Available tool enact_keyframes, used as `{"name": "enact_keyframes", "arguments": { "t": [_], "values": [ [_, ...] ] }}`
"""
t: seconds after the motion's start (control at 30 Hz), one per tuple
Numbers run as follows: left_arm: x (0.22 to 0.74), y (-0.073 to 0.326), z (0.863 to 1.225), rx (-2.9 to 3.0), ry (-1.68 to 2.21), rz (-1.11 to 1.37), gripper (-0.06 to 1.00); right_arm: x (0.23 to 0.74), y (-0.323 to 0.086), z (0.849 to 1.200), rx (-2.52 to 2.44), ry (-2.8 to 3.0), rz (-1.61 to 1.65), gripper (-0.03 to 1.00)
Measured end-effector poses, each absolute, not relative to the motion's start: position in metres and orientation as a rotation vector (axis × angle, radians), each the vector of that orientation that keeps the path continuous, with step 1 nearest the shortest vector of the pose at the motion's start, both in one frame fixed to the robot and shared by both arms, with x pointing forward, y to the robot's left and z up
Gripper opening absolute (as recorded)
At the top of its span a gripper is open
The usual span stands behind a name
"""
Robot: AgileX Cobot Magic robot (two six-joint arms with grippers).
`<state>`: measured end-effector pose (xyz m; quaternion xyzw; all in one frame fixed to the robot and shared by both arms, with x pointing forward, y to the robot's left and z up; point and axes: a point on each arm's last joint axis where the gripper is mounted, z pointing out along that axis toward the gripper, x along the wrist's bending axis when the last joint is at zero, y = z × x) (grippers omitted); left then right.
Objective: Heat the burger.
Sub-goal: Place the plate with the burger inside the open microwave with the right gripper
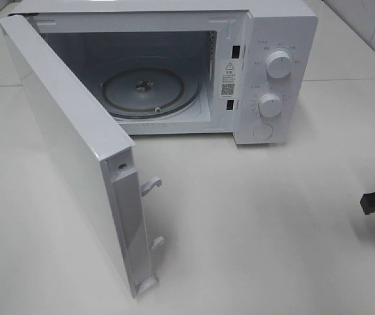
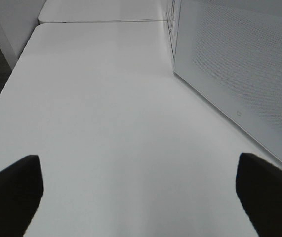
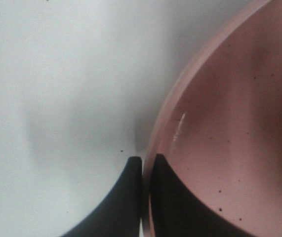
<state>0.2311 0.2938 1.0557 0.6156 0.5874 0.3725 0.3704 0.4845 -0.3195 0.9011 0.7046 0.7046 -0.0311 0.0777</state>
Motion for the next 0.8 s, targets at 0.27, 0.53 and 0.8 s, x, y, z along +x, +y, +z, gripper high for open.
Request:
{"name": "enact_keyframes", "arguments": {
  "t": [0.27,0.53,0.8],
  "values": [
    [0.231,0.294,1.056,1.579,1.507,0.956,0.98,0.481,-0.303,0.906,2.001,2.143,-0.203,0.00],
    [0.231,0.294,1.056,1.579,1.507,0.956,0.98,0.478,-0.292,0.913,1.928,2.140,-0.247,0.00],
    [0.231,0.294,1.056,1.579,1.507,0.956,0.98,0.476,-0.282,0.926,1.818,2.106,-0.272,0.02]
  ]
}}
